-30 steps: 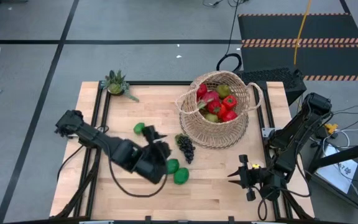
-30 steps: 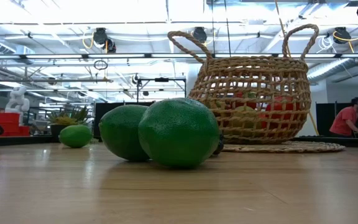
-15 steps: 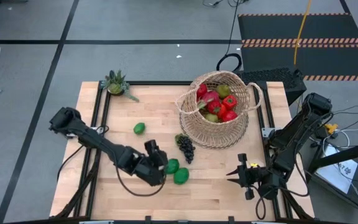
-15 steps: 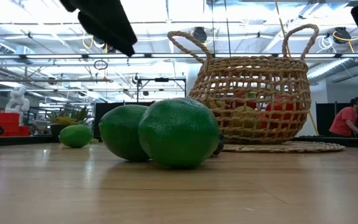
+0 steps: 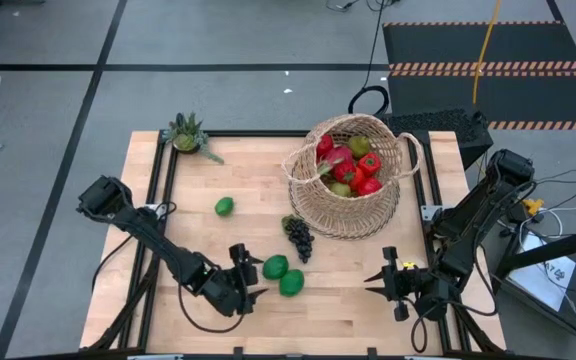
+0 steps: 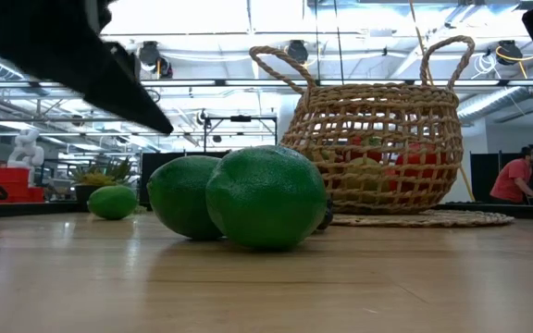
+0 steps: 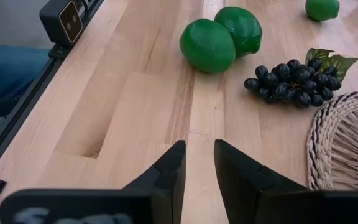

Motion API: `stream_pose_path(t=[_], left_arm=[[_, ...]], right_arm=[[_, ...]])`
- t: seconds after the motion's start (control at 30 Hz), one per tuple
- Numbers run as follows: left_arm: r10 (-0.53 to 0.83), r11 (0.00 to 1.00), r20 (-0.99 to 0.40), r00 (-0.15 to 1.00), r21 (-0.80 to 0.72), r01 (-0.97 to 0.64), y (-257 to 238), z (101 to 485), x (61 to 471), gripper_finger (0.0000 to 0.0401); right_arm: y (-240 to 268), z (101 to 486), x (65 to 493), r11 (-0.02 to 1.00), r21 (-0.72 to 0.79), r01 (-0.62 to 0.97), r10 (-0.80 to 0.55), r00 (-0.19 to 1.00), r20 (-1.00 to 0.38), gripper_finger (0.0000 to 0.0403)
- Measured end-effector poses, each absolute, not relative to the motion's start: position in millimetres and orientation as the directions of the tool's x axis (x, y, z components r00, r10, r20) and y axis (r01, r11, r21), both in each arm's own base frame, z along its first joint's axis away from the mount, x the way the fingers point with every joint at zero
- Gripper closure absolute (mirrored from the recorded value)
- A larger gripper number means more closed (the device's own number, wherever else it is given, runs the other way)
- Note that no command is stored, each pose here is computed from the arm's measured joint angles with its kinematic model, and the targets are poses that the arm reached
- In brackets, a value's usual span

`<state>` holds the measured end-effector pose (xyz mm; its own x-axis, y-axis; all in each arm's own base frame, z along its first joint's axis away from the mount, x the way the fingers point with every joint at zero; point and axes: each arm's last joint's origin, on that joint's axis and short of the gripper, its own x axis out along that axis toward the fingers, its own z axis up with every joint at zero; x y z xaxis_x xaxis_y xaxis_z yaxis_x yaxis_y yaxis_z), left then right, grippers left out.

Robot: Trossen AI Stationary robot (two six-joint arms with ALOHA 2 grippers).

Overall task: Build produce basket
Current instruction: Put the green lime into the brown basket

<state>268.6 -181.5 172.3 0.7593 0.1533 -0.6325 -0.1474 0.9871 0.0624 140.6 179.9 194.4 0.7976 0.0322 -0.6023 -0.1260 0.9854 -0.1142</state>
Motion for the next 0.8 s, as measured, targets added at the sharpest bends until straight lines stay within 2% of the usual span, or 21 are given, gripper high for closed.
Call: stream_pose_path(t=[0.1,0.3,0.5,0.8], left_arm=[[0.166,0.983,-0.619,0.767,0.039,-0.181,-177.3,167.4,267.8,0.0006],[0.187,0.974,-0.628,0.756,0.018,-0.226,-170.0,158.2,267.3,0.0018],[0.179,0.978,-0.603,0.777,0.024,-0.207,-171.3,144.9,278.8,0.0003],[0.226,0.97,-0.636,0.738,0.076,-0.232,-163.4,121.6,286.9,0.0008]], right_arm=[[179.9,194.5,140.6,0.985,-0.114,-0.126,0.032,0.798,-0.602,0.0326],[179.9,194.5,140.6,0.985,-0.114,-0.126,0.032,0.798,-0.602,0.0326],[180.3,194.8,140.9,0.986,-0.109,-0.126,0.036,0.8,-0.599,0.0326],[180.3,194.9,140.8,0.986,-0.109,-0.126,0.036,0.8,-0.599,0.0326]])
